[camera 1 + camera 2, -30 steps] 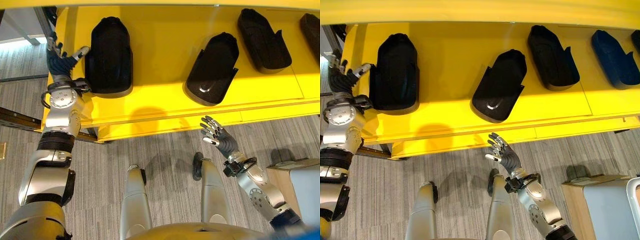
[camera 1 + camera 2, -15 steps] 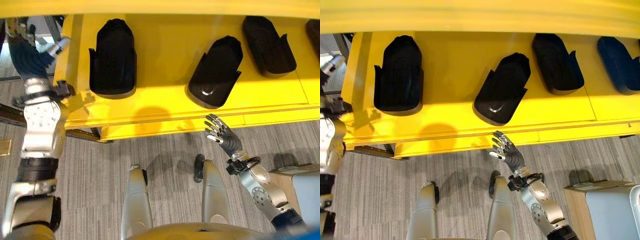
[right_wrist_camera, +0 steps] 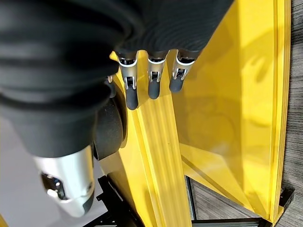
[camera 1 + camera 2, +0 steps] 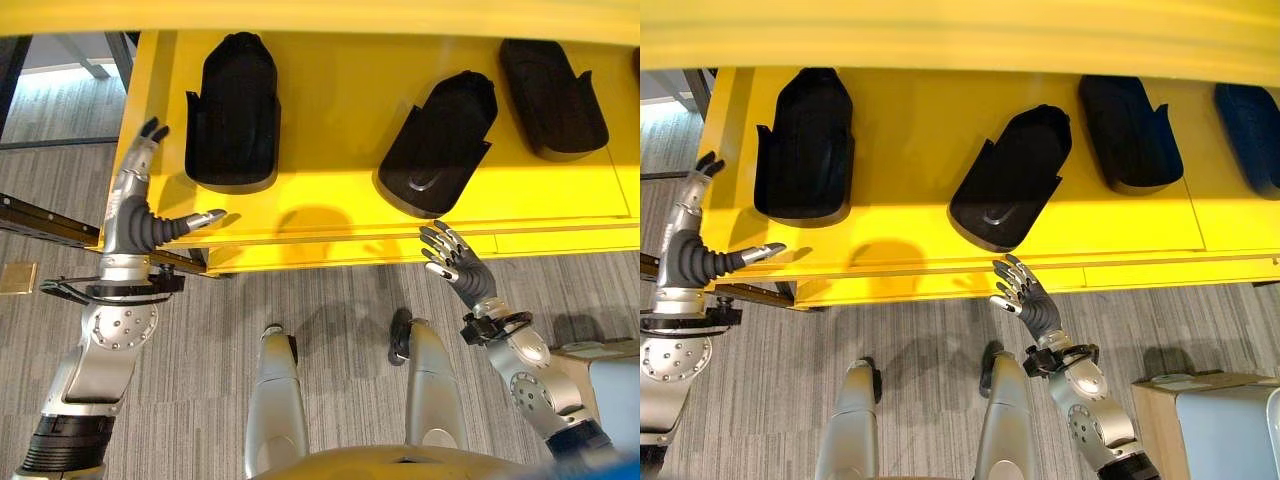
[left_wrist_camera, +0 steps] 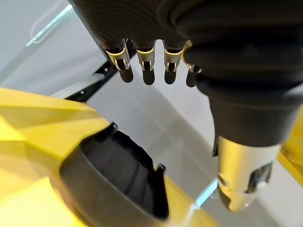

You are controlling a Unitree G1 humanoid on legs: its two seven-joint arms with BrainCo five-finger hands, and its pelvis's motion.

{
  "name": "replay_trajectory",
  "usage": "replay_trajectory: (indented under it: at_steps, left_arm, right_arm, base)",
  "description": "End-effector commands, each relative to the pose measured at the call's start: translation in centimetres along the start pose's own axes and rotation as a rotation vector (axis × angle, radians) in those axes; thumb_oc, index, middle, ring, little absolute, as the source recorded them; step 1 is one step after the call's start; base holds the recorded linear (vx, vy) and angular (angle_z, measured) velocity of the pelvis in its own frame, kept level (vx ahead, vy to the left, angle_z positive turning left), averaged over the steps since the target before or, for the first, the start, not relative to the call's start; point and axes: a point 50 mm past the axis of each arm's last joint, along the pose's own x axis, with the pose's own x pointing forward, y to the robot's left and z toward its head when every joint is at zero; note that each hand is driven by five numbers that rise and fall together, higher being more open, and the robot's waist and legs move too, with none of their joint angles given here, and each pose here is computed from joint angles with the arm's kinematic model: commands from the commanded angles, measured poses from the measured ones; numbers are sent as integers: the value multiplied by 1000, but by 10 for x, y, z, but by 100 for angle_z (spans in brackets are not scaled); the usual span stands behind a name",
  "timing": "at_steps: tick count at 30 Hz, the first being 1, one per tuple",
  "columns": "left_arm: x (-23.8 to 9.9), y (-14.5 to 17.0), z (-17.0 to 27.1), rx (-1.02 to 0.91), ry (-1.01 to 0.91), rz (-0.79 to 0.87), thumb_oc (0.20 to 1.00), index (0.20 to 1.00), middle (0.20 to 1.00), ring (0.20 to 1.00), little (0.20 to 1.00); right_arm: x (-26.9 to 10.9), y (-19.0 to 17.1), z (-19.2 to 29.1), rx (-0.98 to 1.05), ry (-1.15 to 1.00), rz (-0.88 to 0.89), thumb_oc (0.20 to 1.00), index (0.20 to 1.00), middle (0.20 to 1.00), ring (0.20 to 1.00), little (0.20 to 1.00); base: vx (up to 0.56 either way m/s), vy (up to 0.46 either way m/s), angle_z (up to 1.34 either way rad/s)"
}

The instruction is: Move parts from the plastic box to the shelf.

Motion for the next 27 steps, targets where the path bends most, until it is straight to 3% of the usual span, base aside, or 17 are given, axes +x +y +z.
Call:
replay_trajectory:
  at_steps: [1,14,27]
  left_arm:
    - [3,-3,21,46,-150,-57,1000,1000,1000,1000,1000]
    - [-30,-46,-11,187,-38,-367,1000,1000,1000,1000,1000]
    - [-37,-59,-30,204,71,-397,1000,1000,1000,1000,1000]
  right_arm:
    - [0,7,38,-35,-198,46,1000,1000,1000,1000,1000]
    - [-3,0,43,-65,-228,-13,1000,1000,1000,1000,1000]
    - [-2,-2,43,-65,-228,-37,1000,1000,1000,1000,1000]
  base:
    - [0,0,0]
    - [-15,-4,2]
    - [9,-8,-1]
